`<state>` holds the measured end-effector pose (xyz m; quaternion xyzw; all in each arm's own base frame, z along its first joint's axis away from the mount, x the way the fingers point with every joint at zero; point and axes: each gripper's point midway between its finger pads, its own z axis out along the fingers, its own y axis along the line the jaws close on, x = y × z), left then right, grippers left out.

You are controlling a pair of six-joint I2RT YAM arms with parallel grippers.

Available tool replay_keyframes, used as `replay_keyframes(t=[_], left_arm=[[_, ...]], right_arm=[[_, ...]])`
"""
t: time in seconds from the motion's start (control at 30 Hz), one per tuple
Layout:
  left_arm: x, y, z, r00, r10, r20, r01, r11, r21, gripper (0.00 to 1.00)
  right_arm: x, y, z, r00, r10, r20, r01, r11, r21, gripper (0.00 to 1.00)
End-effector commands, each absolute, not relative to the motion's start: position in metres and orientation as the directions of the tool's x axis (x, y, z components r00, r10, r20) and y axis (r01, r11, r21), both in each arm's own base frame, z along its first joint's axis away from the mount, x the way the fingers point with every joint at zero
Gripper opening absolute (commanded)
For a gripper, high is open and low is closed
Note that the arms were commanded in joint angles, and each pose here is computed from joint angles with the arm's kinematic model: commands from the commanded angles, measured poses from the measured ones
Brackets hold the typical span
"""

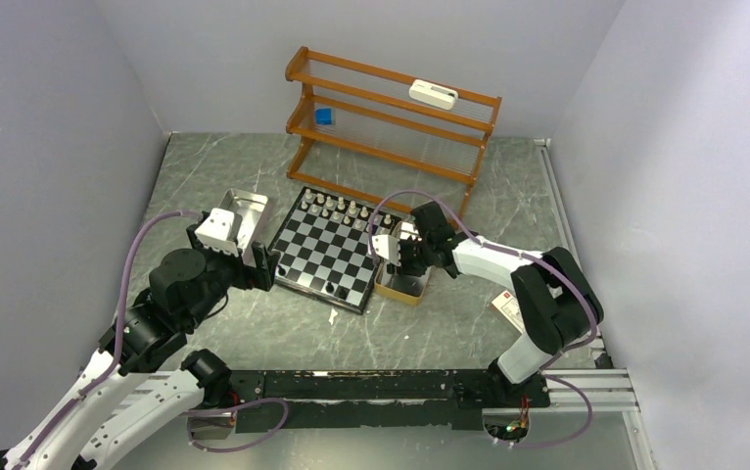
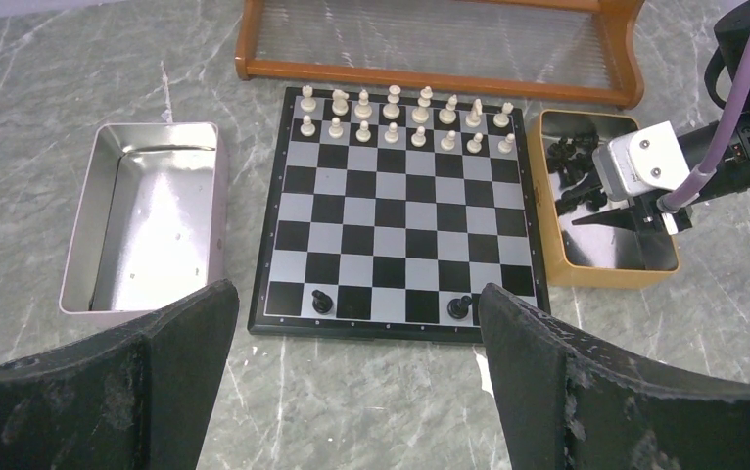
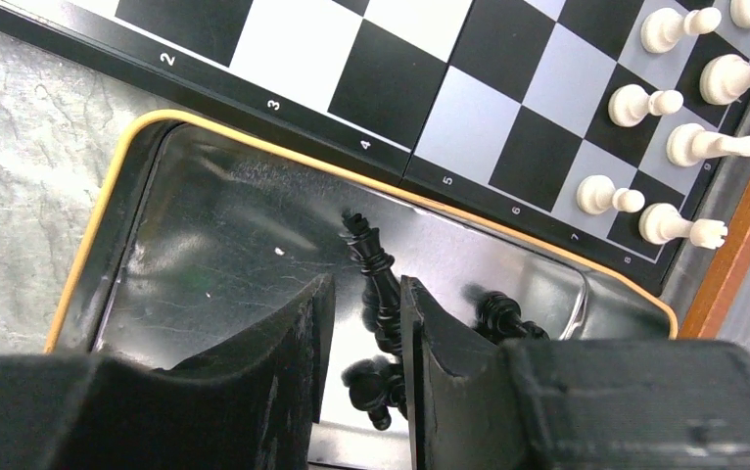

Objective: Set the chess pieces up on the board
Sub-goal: Pick up the chess piece from the storage box.

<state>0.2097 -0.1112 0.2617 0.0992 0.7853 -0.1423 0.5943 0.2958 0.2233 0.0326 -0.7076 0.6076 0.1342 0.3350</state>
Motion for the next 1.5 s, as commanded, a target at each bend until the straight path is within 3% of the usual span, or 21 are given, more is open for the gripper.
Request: replay_keyframes(t=[0.0, 0.33, 0.8, 1.47], left_arm=[[0.212, -0.108, 0.266, -0.248, -0.023, -0.969, 0.311, 0.945, -0.102, 0.97], [0.212, -0.107, 0.266, -0.247, -0.022, -0.969, 0.307, 0.946, -0.099, 0.97], [0.212, -0.108, 0.265, -0.251, -0.022, -0.968, 0.308, 0.946, -0.101, 0.97], [0.215, -0.114, 0.256, -0.335, -0.083, -0.939, 0.262, 0.949, -0.178, 0.91]], right_arm=[[0.306, 0.228, 0.038, 0.263, -0.757, -0.598, -0.937, -0.052, -0.346, 0.35], [0.311, 0.220, 0.015, 0.234, -0.804, -0.547, -0.948, -0.063, -0.312, 0.34], [0.310, 0.221, 0.027, 0.224, -0.797, -0.561, -0.947, -0.041, -0.319, 0.19], [0.308, 0.220, 0.054, 0.187, -0.768, -0.612, -0.931, 0.061, -0.361, 0.17]])
